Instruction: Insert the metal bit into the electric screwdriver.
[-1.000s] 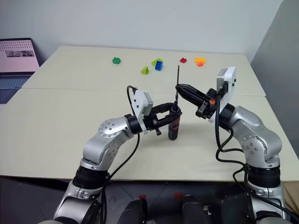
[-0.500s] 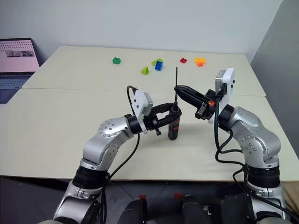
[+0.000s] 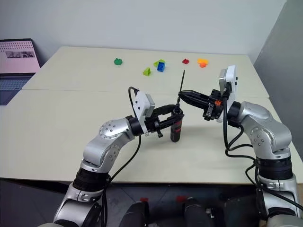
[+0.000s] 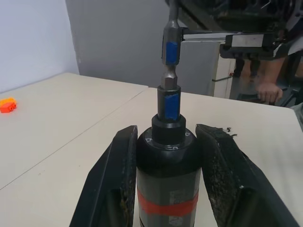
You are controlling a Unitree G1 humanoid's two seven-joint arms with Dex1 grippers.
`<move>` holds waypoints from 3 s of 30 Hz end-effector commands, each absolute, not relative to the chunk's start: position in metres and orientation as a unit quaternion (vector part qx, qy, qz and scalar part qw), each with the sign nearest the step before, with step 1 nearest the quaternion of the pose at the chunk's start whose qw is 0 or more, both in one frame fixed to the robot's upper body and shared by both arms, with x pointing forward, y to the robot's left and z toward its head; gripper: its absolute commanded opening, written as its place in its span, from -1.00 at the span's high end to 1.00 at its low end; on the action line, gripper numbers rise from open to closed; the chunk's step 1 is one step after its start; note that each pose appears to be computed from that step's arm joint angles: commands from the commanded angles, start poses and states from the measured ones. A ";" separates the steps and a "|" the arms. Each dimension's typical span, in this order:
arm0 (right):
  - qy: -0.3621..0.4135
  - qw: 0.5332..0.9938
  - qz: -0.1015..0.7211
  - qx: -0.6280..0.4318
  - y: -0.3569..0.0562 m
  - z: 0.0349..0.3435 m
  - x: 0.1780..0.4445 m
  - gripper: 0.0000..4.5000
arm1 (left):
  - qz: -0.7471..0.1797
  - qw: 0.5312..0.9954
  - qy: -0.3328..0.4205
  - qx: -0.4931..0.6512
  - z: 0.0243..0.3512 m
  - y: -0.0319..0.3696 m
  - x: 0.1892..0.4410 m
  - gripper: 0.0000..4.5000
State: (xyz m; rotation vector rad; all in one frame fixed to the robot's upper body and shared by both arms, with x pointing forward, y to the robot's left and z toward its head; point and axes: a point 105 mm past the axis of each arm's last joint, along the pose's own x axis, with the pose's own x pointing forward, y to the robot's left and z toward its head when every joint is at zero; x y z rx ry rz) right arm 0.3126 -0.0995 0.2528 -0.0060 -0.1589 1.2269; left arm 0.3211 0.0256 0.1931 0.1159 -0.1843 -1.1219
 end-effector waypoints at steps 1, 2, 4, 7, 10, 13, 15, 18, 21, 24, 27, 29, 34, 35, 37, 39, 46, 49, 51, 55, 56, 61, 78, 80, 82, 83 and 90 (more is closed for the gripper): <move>-0.067 0.804 0.591 -0.019 -0.098 0.255 0.312 1.00 | -0.536 0.836 -0.100 0.061 0.199 0.024 0.317 0.30; -0.065 0.801 0.594 -0.021 -0.098 0.256 0.312 1.00 | -0.536 0.836 -0.100 0.061 0.199 0.024 0.317 0.30; -0.065 0.797 0.600 -0.025 -0.098 0.258 0.311 1.00 | -0.537 0.835 -0.100 0.062 0.199 0.023 0.317 0.30; -0.065 0.793 0.605 -0.030 -0.099 0.261 0.312 1.00 | -0.538 0.835 -0.100 0.063 0.199 0.023 0.316 0.30; -0.062 0.791 0.608 -0.036 -0.100 0.262 0.312 1.00 | -0.539 0.834 -0.100 0.063 0.199 0.023 0.316 0.30; -0.058 0.789 0.611 -0.042 -0.102 0.261 0.311 1.00 | -0.541 0.833 -0.099 0.064 0.199 0.024 0.316 0.30; -0.057 0.787 0.613 -0.044 -0.102 0.261 0.312 1.00 | -0.542 0.832 -0.099 0.065 0.198 0.024 0.316 0.30; -0.056 0.783 0.618 -0.049 -0.101 0.261 0.312 1.00 | -0.544 0.831 -0.098 0.066 0.198 0.024 0.315 0.30; -0.052 0.778 0.624 -0.054 -0.101 0.261 0.312 1.00 | -0.545 0.830 -0.098 0.067 0.198 0.024 0.315 0.30; -0.049 0.774 0.628 -0.061 -0.099 0.260 0.312 1.00 | -0.546 0.829 -0.098 0.067 0.198 0.024 0.315 0.30; -0.049 0.770 0.633 -0.065 -0.098 0.260 0.311 1.00 | -0.547 0.829 -0.098 0.069 0.198 0.025 0.315 0.30; -0.051 0.768 0.635 -0.066 -0.097 0.263 0.311 1.00 | -0.547 0.828 -0.097 0.069 0.198 0.024 0.315 0.30; -0.064 0.763 0.639 -0.071 -0.099 0.274 0.309 1.00 | -0.549 0.828 -0.095 0.069 0.197 0.023 0.314 0.30; -0.072 0.763 0.638 -0.070 -0.099 0.280 0.309 1.00 | -0.549 0.828 -0.094 0.069 0.197 0.023 0.314 0.30; -0.083 0.764 0.636 -0.067 -0.100 0.288 0.309 1.00 | -0.549 0.828 -0.094 0.068 0.197 0.023 0.314 0.30; -0.087 0.764 0.636 -0.068 -0.101 0.291 0.309 1.00 | -0.549 0.828 -0.093 0.068 0.197 0.023 0.314 0.30; -0.080 0.758 0.644 -0.068 -0.099 0.287 0.307 1.00 | -0.550 0.828 -0.090 0.065 0.196 0.025 0.315 0.30; -0.076 0.760 0.642 -0.066 -0.100 0.283 0.308 1.00 | -0.550 0.828 -0.088 0.064 0.195 0.026 0.316 0.30; -0.074 0.761 0.641 -0.065 -0.101 0.282 0.309 1.00 | -0.551 0.828 -0.087 0.064 0.195 0.026 0.316 0.30; -0.070 0.761 0.642 -0.063 -0.101 0.279 0.310 1.00 | -0.552 0.827 -0.086 0.065 0.195 0.027 0.316 0.30; -0.069 0.761 0.642 -0.062 -0.101 0.279 0.310 1.00 | -0.552 0.827 -0.086 0.066 0.195 0.028 0.316 0.30; -0.068 0.760 0.643 -0.059 -0.101 0.277 0.310 1.00 | -0.553 0.826 -0.085 0.067 0.194 0.028 0.316 0.30; -0.064 0.758 0.647 -0.060 -0.097 0.271 0.312 1.00 | -0.556 0.824 -0.083 0.071 0.193 0.028 0.315 0.30; -0.063 0.757 0.648 -0.060 -0.096 0.271 0.312 1.00 | -0.556 0.824 -0.082 0.071 0.193 0.028 0.315 0.30; -0.062 0.756 0.648 -0.061 -0.095 0.270 0.312 1.00 | -0.556 0.824 -0.082 0.071 0.193 0.028 0.314 0.30; -0.060 0.756 0.649 -0.061 -0.095 0.269 0.311 1.00 | -0.556 0.824 -0.082 0.071 0.193 0.028 0.314 0.30; -0.054 0.755 0.650 -0.064 -0.095 0.266 0.311 1.00 | -0.555 0.825 -0.082 0.071 0.192 0.029 0.314 0.30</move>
